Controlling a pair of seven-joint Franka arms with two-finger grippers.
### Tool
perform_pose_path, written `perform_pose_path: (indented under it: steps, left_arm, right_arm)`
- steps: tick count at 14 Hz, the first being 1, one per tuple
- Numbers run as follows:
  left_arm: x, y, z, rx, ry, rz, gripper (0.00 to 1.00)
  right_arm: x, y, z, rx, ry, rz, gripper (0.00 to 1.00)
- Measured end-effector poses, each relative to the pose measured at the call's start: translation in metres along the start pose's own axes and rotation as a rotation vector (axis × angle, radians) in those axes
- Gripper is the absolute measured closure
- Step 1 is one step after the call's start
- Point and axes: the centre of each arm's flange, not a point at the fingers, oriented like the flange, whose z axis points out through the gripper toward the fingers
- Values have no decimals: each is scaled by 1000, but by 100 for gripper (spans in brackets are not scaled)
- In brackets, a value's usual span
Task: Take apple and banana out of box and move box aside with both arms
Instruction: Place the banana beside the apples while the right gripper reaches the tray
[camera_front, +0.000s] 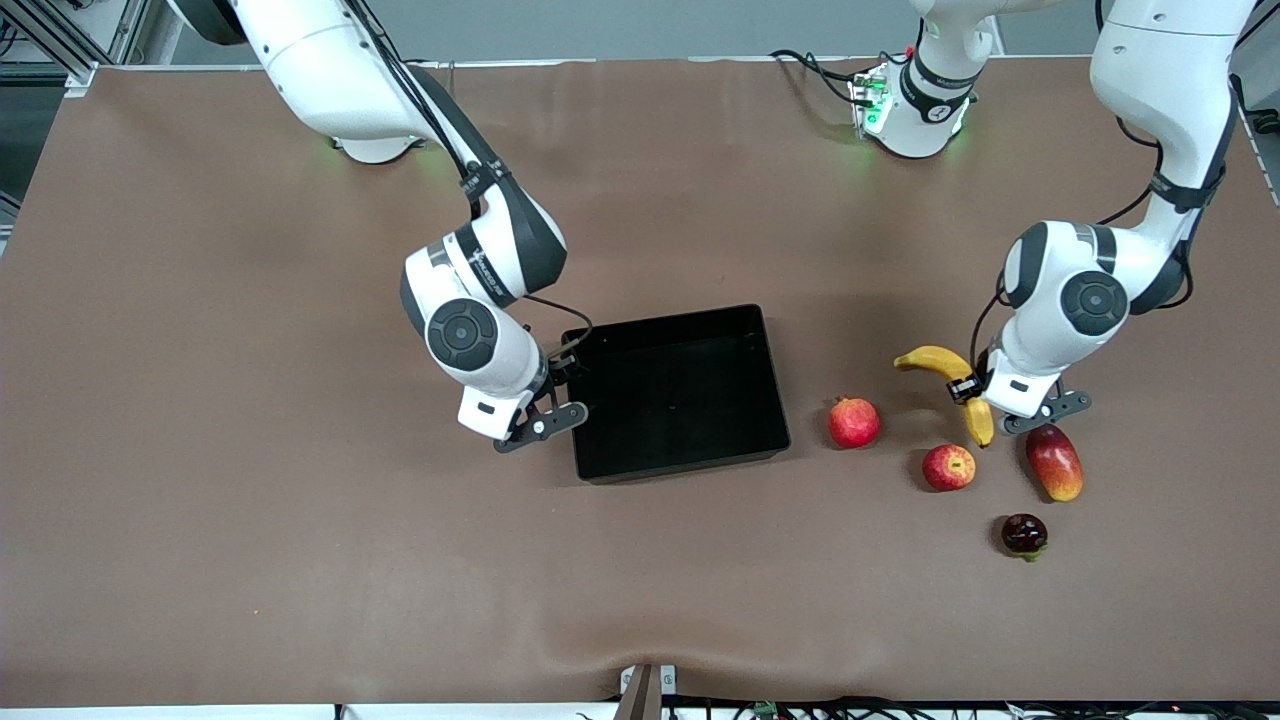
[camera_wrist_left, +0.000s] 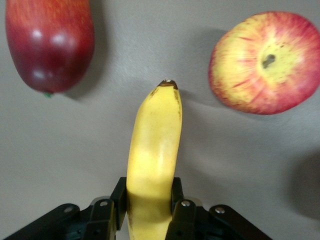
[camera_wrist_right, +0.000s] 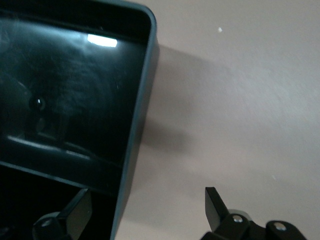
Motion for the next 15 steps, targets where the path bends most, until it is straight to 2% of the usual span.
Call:
perform_pose_path:
  steps: [2, 3, 8, 13, 14, 15]
  left_arm:
    - [4, -20, 4, 1, -7, 44, 62]
    - [4, -26, 7, 2, -13, 53, 62]
    - [1, -22, 19, -1, -33, 129, 62]
    - [1, -18, 32, -12, -8, 174, 62]
    - [2, -18, 32, -14, -4, 174, 57]
    - [4, -18, 30, -16, 5, 173, 47]
  right_arm:
    - [7, -14, 19, 1, 64, -18, 0]
    - [9, -18, 30, 0, 77, -25, 0]
    - [9, -18, 53, -3, 65, 49, 0]
    - [7, -28, 53, -2, 65, 56, 0]
    - [7, -30, 54, -3, 64, 54, 0]
    - [7, -30, 54, -3, 63, 53, 0]
